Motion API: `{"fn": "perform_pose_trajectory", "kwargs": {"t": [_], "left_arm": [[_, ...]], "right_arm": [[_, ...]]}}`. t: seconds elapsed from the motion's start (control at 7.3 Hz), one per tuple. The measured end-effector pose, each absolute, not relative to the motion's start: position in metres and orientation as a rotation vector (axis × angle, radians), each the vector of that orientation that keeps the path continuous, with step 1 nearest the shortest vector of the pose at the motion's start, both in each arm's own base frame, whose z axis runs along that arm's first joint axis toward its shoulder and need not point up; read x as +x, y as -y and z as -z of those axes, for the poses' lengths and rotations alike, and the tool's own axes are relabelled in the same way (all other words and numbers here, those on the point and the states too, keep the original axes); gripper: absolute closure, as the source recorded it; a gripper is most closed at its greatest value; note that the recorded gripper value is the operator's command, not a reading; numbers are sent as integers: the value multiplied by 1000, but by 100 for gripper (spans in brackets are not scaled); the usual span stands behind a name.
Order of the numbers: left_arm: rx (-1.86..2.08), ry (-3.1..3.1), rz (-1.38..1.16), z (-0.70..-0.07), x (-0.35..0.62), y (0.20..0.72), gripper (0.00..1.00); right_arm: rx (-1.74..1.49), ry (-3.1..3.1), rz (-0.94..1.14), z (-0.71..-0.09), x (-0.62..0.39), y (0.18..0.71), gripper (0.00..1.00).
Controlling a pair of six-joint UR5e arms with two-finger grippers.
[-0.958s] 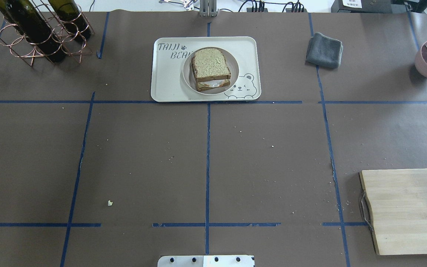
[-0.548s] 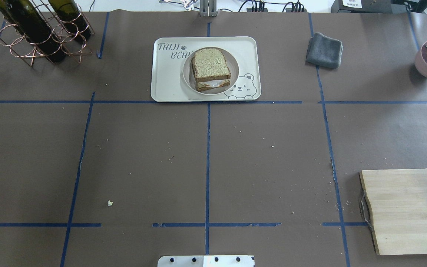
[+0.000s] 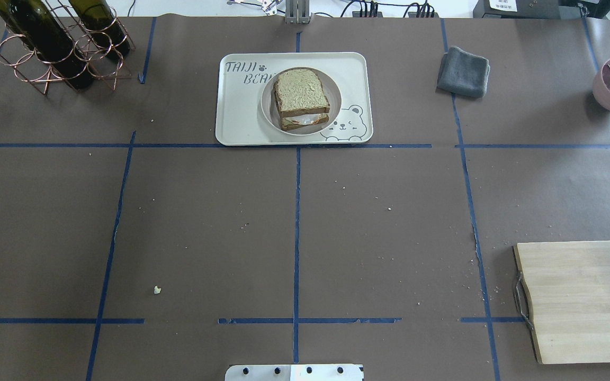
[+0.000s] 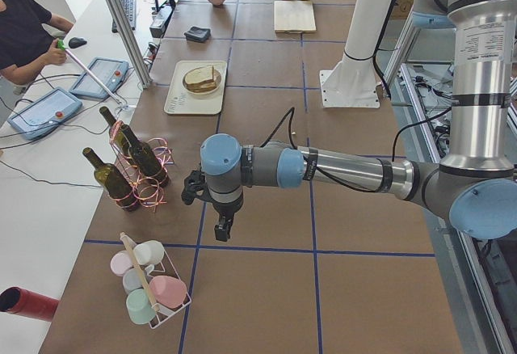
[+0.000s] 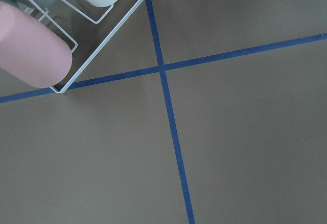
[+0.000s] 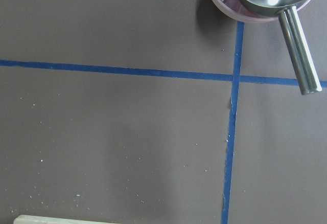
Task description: Make sandwich and place on tray
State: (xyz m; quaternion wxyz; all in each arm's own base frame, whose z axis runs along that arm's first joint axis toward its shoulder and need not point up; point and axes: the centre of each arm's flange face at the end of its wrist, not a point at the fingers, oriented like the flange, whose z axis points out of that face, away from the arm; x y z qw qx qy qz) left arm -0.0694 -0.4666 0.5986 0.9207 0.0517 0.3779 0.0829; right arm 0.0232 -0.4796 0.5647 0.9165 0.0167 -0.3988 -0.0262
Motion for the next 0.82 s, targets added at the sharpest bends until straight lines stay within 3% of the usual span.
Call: {"fn": "perform_pose_trajectory", "kwargs": {"t": [0.82], "left_arm": [[72,-786,-118,-603,-67,462,0]], "right_arm": [[19,825,18,-562,22,483,0]]}}
